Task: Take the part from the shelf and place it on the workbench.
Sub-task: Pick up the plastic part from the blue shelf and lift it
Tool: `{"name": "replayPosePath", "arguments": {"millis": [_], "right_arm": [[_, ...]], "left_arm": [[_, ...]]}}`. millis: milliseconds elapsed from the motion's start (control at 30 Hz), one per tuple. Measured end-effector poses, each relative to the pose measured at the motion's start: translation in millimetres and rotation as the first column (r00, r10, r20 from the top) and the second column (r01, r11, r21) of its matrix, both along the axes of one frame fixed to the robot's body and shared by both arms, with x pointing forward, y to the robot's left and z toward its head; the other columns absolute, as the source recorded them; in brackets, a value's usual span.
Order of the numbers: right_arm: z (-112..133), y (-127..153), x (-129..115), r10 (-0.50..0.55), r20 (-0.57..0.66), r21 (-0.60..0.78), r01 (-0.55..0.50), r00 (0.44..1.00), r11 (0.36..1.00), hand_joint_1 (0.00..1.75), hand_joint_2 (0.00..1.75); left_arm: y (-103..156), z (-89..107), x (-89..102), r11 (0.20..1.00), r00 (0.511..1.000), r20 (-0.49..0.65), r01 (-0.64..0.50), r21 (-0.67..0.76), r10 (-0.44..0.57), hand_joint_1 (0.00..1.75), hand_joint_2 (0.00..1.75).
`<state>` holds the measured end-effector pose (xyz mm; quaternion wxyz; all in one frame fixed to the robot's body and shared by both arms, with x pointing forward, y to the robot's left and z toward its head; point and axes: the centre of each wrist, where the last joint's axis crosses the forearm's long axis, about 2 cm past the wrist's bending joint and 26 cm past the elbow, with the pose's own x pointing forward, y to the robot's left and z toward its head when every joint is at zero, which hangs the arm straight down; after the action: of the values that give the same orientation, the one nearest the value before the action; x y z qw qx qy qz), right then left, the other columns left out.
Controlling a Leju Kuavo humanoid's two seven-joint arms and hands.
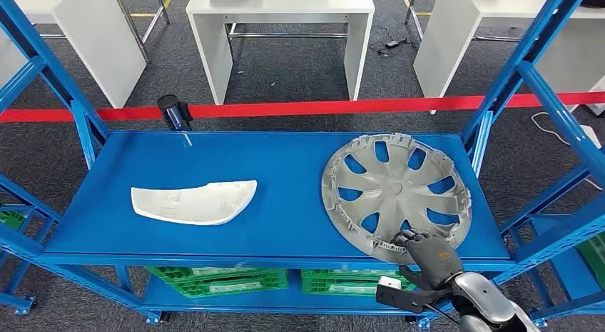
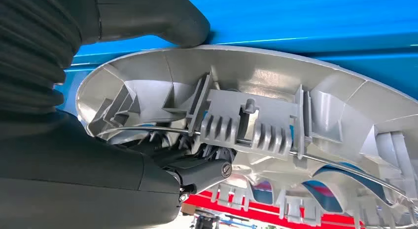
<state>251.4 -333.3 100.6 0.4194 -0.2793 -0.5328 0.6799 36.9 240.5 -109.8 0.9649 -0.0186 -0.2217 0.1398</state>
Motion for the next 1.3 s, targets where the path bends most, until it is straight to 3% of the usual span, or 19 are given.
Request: {"name": "replayPosePath", "arguments": {"millis": [367,867,1000,1300], "right_arm": [[3.3,-2.4,-2.1,0.001,0.046,-0.028,0.000,0.999,1.000,1.75,1.75],[22.6,6.4,-33.8,-0.050,0.387,0.130,-0.001,0.921,0.992,1.75,1.75],[25.8,11.6,-38.7,-0.082,0.426,0.181,0.004,0.901,0.983,1.75,1.75],[25.5,25.3,-41.3,-0.153,0.416,0.342,0.002,0.897,0.940,1.75,1.75]], "left_arm": [[0.1,-0.1,-0.4,1.000,1.000,0.007,-0.006,0.002,0.006,0.00,0.00],[-0.2,-0.3,-3.0,0.999,0.984,0.177,0.008,0.034,-0.014,0.00,0.00],[-0.6,-0.2,-3.0,0.999,0.980,0.198,0.018,0.027,-0.023,0.00,1.75],[-0.5,-0.2,-2.5,0.999,0.984,0.177,0.015,0.035,-0.021,0.00,1.75]]}}
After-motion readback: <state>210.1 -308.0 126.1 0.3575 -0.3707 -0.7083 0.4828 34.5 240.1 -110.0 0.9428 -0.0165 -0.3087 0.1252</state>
